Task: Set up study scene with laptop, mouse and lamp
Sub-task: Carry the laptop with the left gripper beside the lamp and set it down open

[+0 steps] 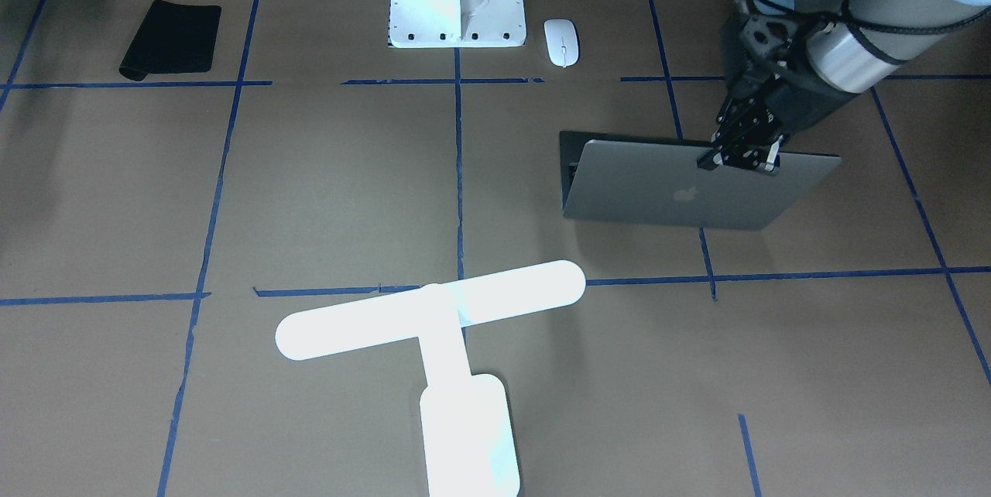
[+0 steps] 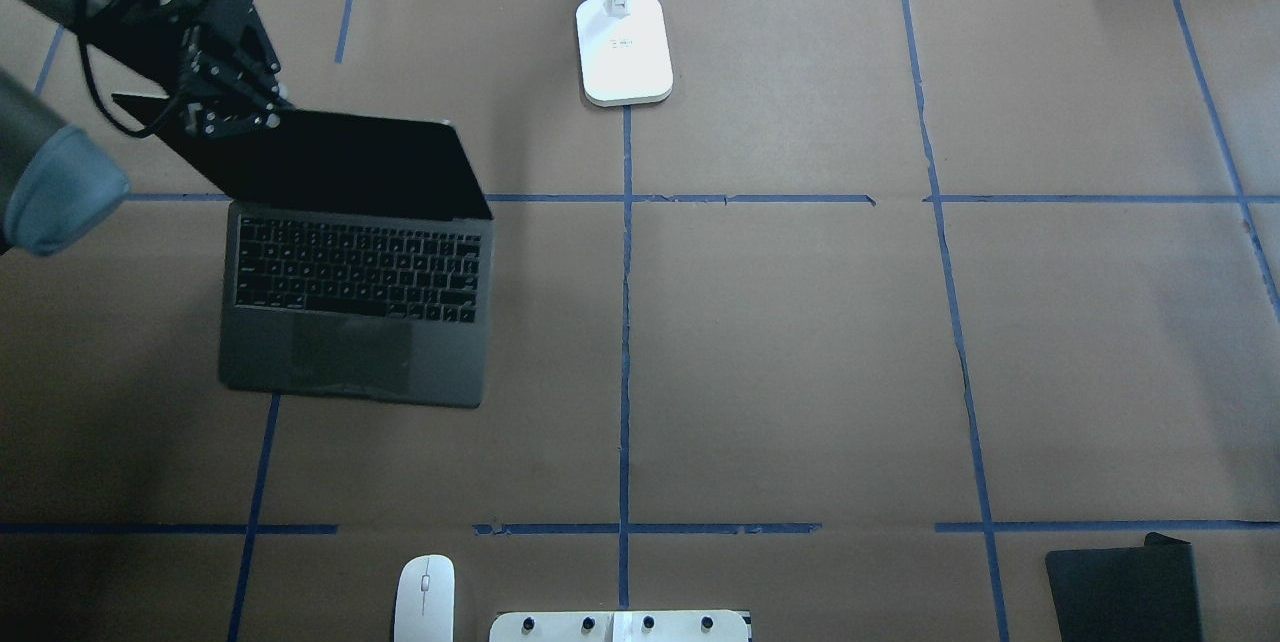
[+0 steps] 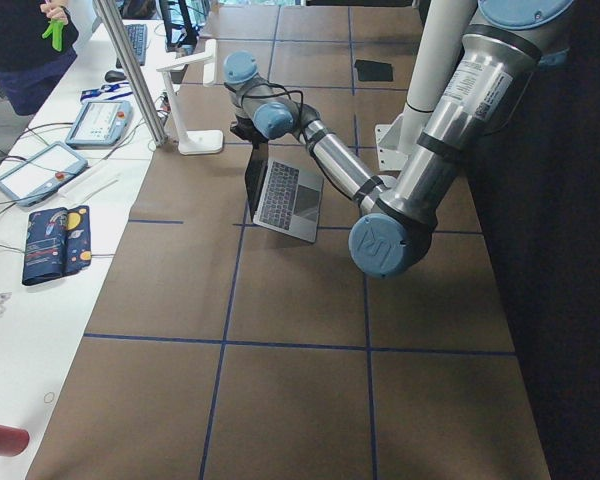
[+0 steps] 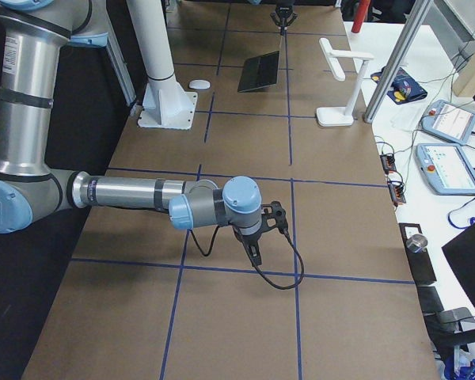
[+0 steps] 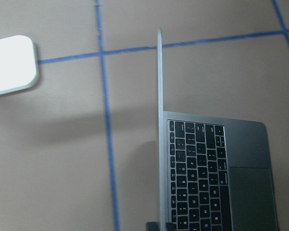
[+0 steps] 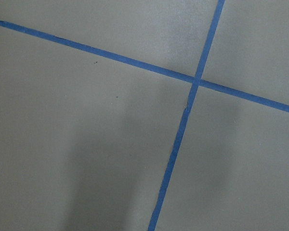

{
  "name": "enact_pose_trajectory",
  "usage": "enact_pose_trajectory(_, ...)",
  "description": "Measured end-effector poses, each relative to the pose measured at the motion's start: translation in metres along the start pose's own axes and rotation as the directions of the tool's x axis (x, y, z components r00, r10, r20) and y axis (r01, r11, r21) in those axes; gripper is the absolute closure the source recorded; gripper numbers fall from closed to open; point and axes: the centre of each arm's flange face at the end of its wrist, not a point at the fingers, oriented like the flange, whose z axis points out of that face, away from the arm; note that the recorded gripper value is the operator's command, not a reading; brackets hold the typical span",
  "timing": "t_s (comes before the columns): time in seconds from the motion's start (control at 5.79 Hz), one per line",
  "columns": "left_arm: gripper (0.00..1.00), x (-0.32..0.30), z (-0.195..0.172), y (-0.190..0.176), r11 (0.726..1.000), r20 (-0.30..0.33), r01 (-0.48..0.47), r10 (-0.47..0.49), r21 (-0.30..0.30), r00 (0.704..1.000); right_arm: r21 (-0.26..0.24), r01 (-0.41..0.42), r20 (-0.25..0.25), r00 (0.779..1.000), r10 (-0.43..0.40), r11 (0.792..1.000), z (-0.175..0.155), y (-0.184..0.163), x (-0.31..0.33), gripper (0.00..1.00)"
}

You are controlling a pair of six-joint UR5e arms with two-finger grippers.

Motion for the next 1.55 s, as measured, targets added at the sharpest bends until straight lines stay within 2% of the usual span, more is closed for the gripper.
enact_pose_trajectory(0.69,0.97,-0.065,0.066,-0.136,0.992,0.076,0.116,-0.112,-0.045,0.991,-0.001,-0.003,0.0,1.0,0.003,1.0,0.001,0.001,0.001,0.0)
enact_pose_trajectory(0.86,0.92,-0.067,0.078,-0.158,0.99,0.083,0.141,-0.138,-0.031,0.987,-0.003,-0.004,0.0,1.0,0.004,1.0,0.001,0.001,0.001,0.0)
enact_pose_trajectory(1.21,0.83,-0.068,0.088,-0.167,0.987,0.081,0.158,-0.155,-0.025,0.985,-0.004,-0.004,0.0,1.0,0.004,1.0,0.002,0.001,0.002,0.0)
enact_pose_trajectory(1.38,0.73,-0.069,0.092,-0.164,0.987,0.08,0.158,-0.156,-0.027,0.985,-0.003,-0.003,0.0,1.0,0.003,1.0,0.001,0.001,0.001,0.0)
enact_pose_trajectory(1.55,0.39,-0.071,0.098,-0.16,0.988,0.08,0.15,-0.148,-0.023,0.986,-0.003,-0.004,0.0,1.0,0.004,1.0,0.001,0.001,0.001,0.0)
